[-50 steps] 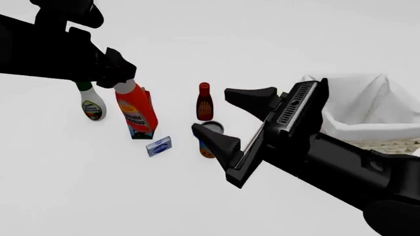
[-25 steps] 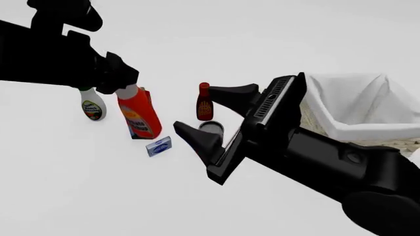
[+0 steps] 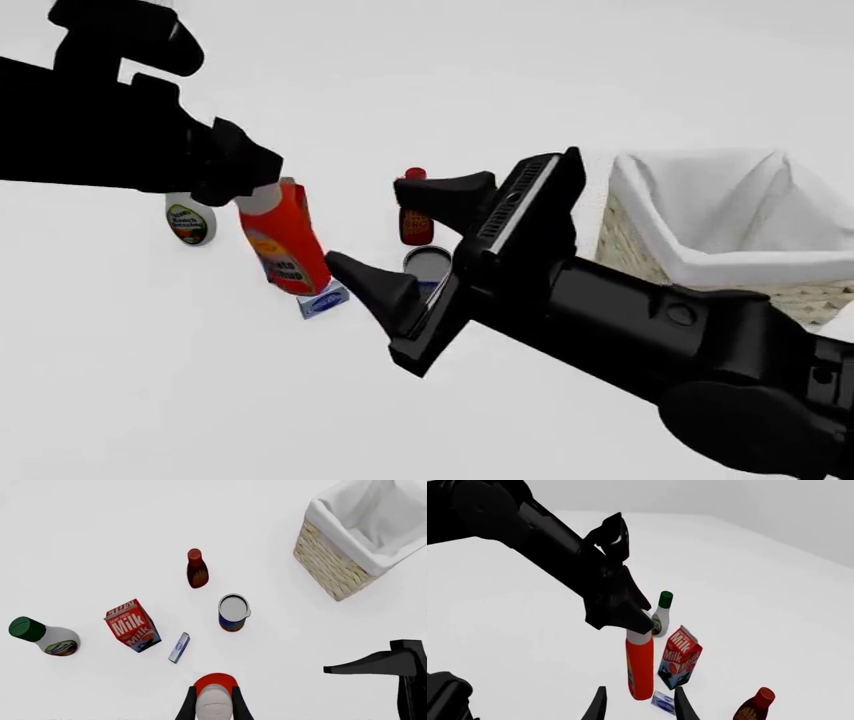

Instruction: Pick the ketchup and place it in the basket.

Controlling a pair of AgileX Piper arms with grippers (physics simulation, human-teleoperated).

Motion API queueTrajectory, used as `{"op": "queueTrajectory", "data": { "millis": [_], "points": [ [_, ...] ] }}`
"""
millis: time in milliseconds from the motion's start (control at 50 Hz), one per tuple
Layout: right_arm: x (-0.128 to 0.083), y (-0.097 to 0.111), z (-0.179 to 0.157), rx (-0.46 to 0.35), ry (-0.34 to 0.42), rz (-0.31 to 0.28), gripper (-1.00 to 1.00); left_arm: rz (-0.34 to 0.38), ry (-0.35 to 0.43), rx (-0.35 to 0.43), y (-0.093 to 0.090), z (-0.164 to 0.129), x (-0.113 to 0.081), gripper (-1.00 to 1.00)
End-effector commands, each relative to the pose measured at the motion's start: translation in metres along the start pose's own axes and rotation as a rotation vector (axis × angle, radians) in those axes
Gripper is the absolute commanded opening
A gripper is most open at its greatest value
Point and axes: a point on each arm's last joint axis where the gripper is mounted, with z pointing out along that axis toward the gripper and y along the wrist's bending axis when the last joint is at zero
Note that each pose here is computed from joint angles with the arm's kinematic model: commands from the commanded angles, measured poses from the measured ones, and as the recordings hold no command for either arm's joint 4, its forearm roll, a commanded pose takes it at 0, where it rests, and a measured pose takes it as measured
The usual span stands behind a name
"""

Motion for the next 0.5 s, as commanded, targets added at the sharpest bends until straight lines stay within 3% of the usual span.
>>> {"op": "queueTrajectory", "data": {
  "millis": [20,500],
  "points": [
    [0.003,0.004,0.008,-0.013,0.013,-0.003,1.0,0.015,0.0,0.008,-0.002,-0.004,0.003,-1.0],
    [0.008,0.008,0.018,-0.026,0.021,0.022,1.0,0.007,0.015,0.047,-0.012,-0.02,0.01,-1.0]
  ]
}}
